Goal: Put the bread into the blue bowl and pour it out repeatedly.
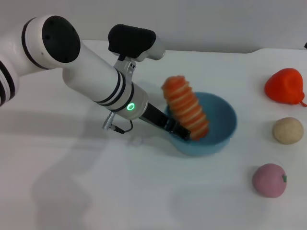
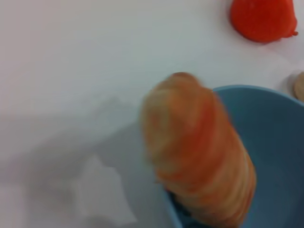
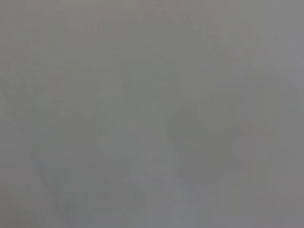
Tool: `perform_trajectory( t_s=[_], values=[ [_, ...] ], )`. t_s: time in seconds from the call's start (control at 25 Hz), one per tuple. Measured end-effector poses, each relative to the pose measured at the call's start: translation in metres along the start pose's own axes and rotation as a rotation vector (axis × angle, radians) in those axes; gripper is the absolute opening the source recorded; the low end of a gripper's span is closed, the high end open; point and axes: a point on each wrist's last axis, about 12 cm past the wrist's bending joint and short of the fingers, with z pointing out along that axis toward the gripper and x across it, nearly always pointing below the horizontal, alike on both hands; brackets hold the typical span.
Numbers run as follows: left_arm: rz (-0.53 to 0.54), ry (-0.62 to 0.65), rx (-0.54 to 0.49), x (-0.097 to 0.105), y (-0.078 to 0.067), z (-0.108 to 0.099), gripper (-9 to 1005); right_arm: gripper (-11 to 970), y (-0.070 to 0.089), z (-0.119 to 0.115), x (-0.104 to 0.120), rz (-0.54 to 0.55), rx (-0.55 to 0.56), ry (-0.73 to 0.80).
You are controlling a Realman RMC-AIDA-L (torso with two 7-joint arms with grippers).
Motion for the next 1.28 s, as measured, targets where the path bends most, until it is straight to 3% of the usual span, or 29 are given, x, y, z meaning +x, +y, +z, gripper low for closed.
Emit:
perform_trajectory(
  t_s=[0.48,0.76,1.04,1.28],
  values=[
    [0.007,0.014,0.022,0.000,-0.005,-0.003,866,448,0.000,0.000,0.001,0.003,0.001,0.002],
    [-0.048,-0.069,0.054,-0.003,0.002,-0.021,866,449,-0.001,-0.001,0.001,0.004,0.004,0.003],
    [-0.122,-0.204,0.058,-0.004,0.026,-0.044,866,449,-0.001,-0.001,0.001,0.004,0.006,0.002],
    [-0.199,-0.450,0.048,0.003,0.054,-0.065,866,448,-0.001,-0.001,0.003,0.015,0.008,0.004]
  ],
)
